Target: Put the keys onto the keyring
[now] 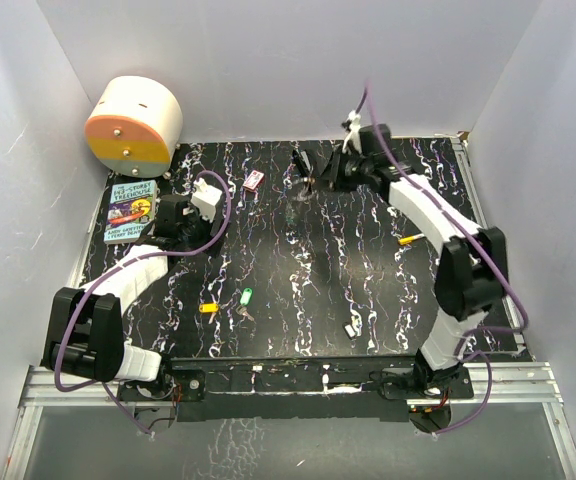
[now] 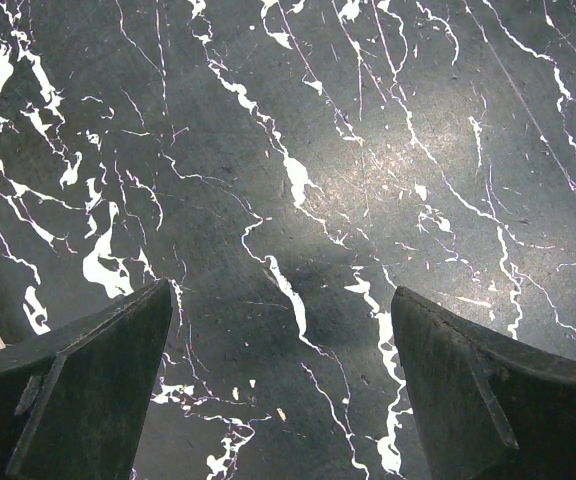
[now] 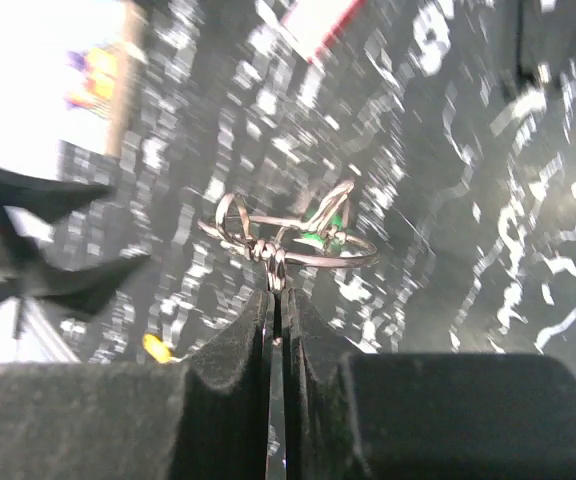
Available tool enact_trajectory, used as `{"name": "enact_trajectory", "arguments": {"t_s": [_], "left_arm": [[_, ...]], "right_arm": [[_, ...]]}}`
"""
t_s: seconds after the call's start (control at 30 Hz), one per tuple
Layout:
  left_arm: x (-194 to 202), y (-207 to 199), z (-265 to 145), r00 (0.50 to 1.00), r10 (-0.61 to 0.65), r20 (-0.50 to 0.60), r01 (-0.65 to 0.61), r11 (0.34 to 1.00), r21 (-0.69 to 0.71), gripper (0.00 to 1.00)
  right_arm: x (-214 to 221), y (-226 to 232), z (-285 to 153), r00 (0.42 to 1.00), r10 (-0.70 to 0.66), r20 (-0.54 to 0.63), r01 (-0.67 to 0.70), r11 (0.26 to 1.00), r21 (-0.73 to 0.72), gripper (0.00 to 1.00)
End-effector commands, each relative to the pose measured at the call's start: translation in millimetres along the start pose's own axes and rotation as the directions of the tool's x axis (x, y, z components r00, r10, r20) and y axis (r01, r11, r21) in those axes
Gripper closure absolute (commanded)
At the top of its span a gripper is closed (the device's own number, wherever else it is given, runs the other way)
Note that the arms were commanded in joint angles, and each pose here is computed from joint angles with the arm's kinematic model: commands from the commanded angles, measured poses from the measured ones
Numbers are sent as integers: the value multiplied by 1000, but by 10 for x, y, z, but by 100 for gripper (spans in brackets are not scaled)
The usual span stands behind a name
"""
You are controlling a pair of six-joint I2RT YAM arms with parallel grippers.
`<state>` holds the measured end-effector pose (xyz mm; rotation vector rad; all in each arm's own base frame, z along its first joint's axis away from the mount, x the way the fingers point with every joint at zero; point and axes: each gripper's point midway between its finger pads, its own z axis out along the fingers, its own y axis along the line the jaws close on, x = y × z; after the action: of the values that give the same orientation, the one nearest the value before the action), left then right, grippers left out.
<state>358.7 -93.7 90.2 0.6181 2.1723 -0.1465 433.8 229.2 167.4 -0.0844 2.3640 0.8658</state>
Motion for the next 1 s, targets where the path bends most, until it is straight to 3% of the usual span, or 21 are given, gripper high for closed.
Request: {"name": "enact_trajectory", "arguments": {"t_s": [0.0,0.17,0.3,0.8,0.97], "left_arm": [[-135,45,-108,999,1,43,0,1000,-18,11],[-123,40,-101,999,2,45,-1,1000,-18,10],[-102,38,-101,999,2,40,-2,1000,-17,10],[-86,28,-76,999,-2,35,2,1000,-12,10],[-71,29,-84,1000,-1,31,1,1000,-13,10]], "right_arm": [[-647,464,-587,972,37,233,14,977,-213,93],[-82,-300,-219,987,120,107,-109,988,-108,93],[275,-608,17,992,108,71,-103,992,-73,93],[326,-702,-186,997,-39,66,37,999,26,93],[519,-890,-246,999,-17,-30,21,991,133,76]]}}
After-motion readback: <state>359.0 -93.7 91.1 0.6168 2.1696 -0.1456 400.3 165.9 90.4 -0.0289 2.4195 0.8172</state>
